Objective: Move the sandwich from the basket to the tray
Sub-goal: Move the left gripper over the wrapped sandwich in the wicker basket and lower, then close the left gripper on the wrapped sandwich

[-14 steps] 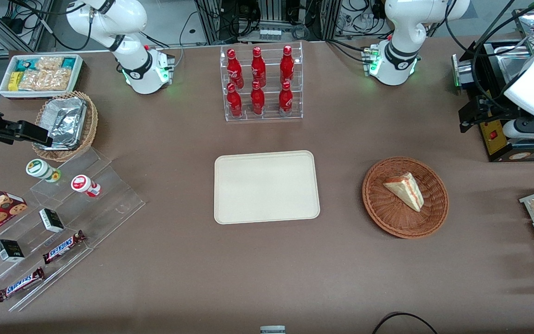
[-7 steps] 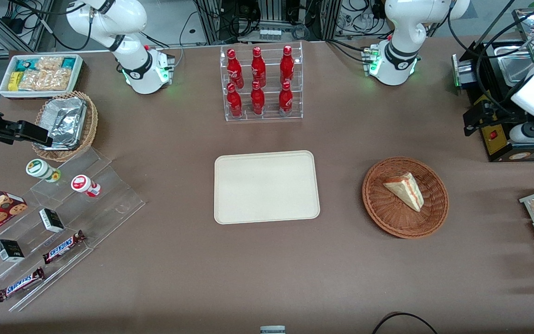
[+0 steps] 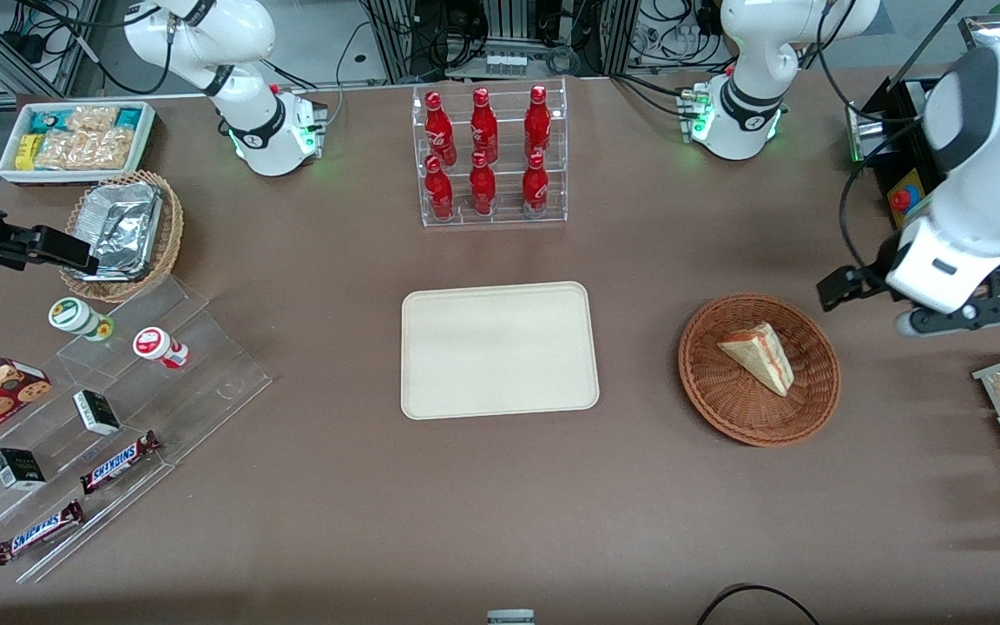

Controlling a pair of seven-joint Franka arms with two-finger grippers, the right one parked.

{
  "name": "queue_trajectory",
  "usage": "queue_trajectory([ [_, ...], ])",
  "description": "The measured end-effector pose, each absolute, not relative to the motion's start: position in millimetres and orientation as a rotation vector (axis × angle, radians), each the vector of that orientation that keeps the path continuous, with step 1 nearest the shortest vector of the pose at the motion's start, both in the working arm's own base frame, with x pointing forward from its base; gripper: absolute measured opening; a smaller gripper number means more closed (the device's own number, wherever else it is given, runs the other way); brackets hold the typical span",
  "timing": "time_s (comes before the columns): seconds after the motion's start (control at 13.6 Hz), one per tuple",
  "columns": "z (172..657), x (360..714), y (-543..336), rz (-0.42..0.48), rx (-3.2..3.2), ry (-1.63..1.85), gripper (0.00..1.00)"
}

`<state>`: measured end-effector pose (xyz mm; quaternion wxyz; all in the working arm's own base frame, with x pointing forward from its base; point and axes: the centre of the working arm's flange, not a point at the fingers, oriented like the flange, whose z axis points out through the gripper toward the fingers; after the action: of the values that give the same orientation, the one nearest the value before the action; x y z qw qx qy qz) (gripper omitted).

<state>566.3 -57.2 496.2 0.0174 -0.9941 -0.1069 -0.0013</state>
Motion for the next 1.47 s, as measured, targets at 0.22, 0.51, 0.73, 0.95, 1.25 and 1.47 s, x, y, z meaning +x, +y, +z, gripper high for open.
queue_trajectory([
  [0.22, 442.6, 559.2, -59.9, -0.096, -3.071, -0.585, 1.0],
  [0.51, 384.6, 542.5, -59.4, -0.188, -3.028, -0.896, 1.0],
  [0.73, 359.6, 534.0, -58.6, -0.152, -3.011, -0.938, 1.0],
  [0.95, 331.8, 527.8, -58.5, -0.169, -3.01, -0.974, 1.0],
  [1.25, 288.6, 510.6, -57.5, -0.189, -3.018, -0.992, 1.0],
  [1.47, 263.2, 506.0, -57.7, -0.198, -3.016, -1.028, 1.0],
])
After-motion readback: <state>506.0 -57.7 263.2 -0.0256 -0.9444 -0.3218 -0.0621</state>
